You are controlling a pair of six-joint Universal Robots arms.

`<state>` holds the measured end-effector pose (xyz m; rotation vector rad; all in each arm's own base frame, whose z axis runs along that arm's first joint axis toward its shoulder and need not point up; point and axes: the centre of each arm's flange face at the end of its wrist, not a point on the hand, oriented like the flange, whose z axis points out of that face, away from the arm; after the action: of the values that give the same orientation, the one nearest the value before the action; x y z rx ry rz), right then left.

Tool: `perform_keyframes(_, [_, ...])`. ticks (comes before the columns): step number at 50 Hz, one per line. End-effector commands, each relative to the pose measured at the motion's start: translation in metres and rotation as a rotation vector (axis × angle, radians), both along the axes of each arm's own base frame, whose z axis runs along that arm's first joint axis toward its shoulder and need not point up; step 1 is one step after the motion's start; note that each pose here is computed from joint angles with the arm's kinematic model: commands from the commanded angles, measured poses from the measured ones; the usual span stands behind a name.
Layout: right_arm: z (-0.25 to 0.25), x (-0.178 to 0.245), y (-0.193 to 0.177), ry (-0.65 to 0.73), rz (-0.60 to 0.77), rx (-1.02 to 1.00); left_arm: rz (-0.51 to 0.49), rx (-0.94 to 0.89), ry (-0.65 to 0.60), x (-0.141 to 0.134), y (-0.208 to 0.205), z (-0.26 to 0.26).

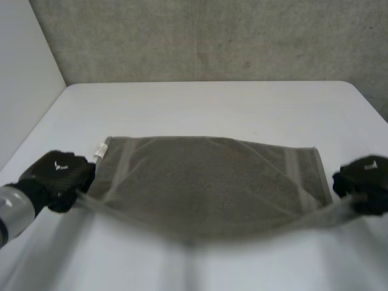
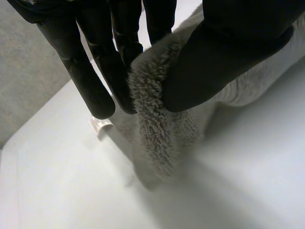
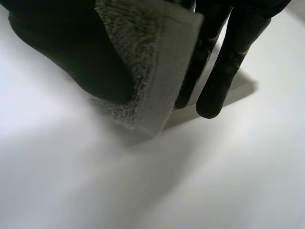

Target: Fold the towel.

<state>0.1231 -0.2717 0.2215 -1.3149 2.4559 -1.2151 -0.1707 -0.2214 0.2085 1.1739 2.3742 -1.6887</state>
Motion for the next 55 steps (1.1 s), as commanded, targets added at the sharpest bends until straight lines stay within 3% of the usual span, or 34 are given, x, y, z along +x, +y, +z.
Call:
perform_keyframes(1, [-0.019,0.027,-0.054,-0.045,-0.052,-0.142,-0.005,-0.033,0.007,-0.008,-0.066,-0.021])
perform_keyframes(6, [-0.039,0.038,-0.086,-0.041,-0.162,-0.254,-0.046,-0.09,0.009,-0.034,-0.108,-0.034])
perform_keyframes(10, [-0.049,0.042,-0.101,-0.069,-0.216,-0.324,0.007,-0.174,0.028,-0.047,-0.153,-0.041])
perform_keyframes(22, [-0.079,0.06,-0.123,-0.057,-0.278,-0.437,-0.037,-0.373,0.085,-0.081,-0.213,-0.07])
perform_keyframes(39, [-0.078,0.062,-0.141,-0.057,-0.309,-0.522,-0.061,-0.357,0.066,-0.089,-0.212,-0.091])
perform_keyframes(43, [-0.061,0.061,-0.138,-0.058,-0.321,-0.552,-0.064,-0.418,0.057,-0.091,-0.206,-0.067])
perform_keyframes(50, [-0.021,0.054,-0.111,-0.07,-0.329,-0.589,-0.075,-0.427,0.08,-0.092,-0.169,-0.024])
perform_keyframes(55, [-0.021,0.052,-0.077,-0.044,-0.319,-0.479,-0.055,-0.35,0.136,-0.084,-0.142,-0.017])
